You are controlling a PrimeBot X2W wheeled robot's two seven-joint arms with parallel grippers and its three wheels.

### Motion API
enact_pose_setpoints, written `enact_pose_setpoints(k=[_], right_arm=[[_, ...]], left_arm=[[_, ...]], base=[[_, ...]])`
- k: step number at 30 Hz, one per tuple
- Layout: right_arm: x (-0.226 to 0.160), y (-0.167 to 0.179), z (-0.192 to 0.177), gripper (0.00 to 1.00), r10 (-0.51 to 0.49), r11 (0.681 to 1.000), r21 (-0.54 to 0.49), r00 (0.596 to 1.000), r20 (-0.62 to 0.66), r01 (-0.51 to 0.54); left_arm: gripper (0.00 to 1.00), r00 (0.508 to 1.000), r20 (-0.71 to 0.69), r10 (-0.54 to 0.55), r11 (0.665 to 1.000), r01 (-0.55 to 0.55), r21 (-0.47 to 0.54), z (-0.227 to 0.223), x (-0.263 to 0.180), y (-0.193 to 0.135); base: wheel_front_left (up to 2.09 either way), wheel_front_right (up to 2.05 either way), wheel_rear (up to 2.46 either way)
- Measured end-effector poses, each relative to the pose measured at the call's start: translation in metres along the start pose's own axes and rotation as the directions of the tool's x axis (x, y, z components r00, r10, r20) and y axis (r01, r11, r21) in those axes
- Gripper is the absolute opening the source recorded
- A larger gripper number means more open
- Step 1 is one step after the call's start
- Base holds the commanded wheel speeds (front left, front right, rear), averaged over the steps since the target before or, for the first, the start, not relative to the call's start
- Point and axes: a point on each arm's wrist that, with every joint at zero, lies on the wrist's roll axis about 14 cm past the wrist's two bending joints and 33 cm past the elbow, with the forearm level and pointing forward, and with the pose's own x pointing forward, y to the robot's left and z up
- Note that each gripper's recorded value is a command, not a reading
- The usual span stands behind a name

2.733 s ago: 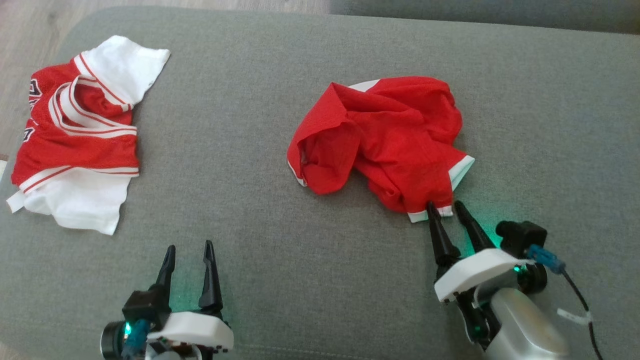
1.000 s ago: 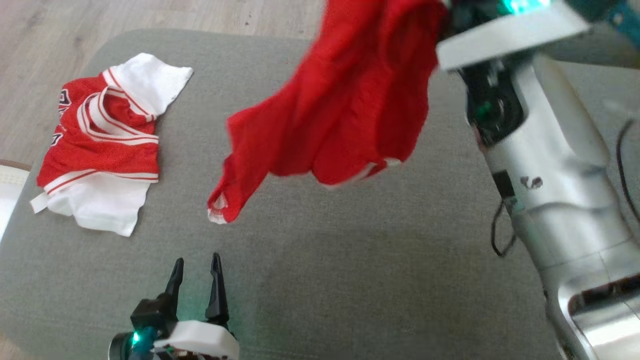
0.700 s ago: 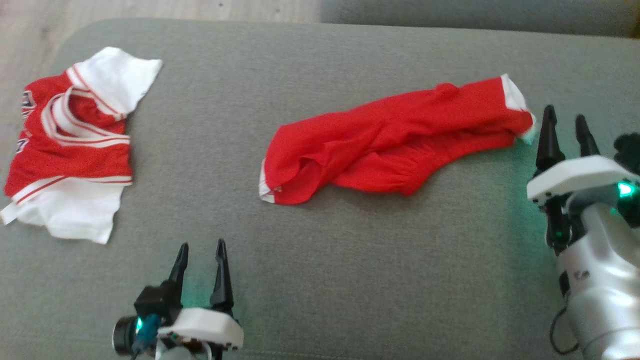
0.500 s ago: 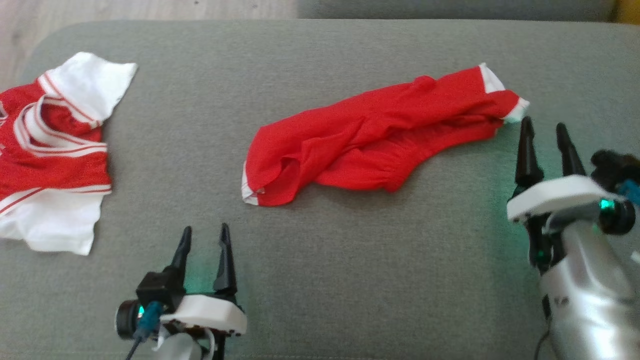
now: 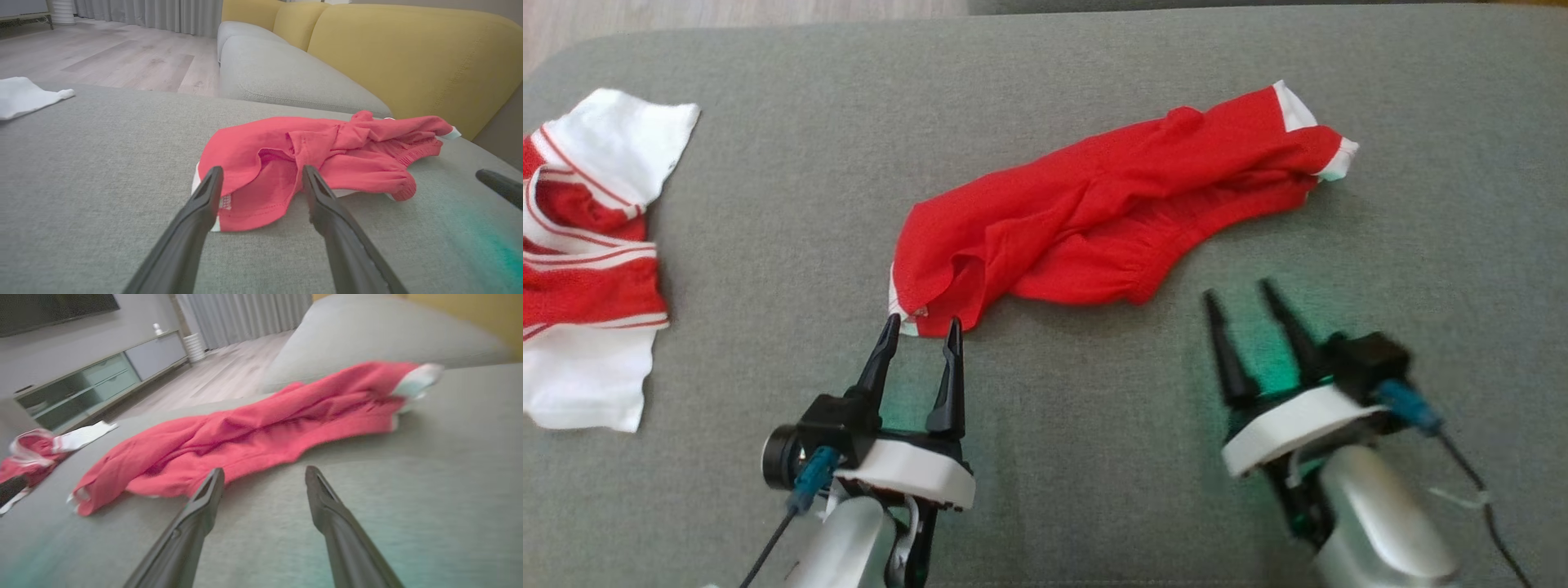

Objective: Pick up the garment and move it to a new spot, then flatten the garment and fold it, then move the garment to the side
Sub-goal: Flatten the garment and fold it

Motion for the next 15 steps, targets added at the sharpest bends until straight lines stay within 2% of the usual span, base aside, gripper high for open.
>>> enact_pose_setpoints(k=[3, 7, 14, 15], right_arm=[[0.001, 0.028, -0.021, 1.0, 0.081, 0.997, 0.024, 0.995, -0.064, -0.08], [0.01, 0.042, -0.039, 1.0, 0.133, 0.991, 0.033, 0.982, -0.133, -0.129], [0.039, 0.065, -0.035, 1.0, 0.209, 0.978, 0.025, 0.968, -0.137, -0.208], [0.04, 0.068, -0.036, 0.91, 0.216, 0.976, 0.025, 0.966, -0.14, -0.215]], left_arm=[[1.0, 1.0, -0.005, 0.017, 1.0, -0.017, 0.001, -0.002, -0.002, 0.004], [1.0, 0.999, -0.011, 0.045, 0.999, -0.045, 0.002, -0.004, -0.007, 0.013], [1.0, 0.993, -0.018, 0.113, 0.994, -0.113, 0.0, -0.006, -0.019, 0.033], [1.0, 0.992, -0.019, 0.121, 0.993, -0.121, -0.001, -0.007, -0.02, 0.035]], base=[[0.0, 0.0, 0.0], [0.0, 0.0, 0.0], [0.0, 0.0, 0.0], [0.0, 0.0, 0.0]])
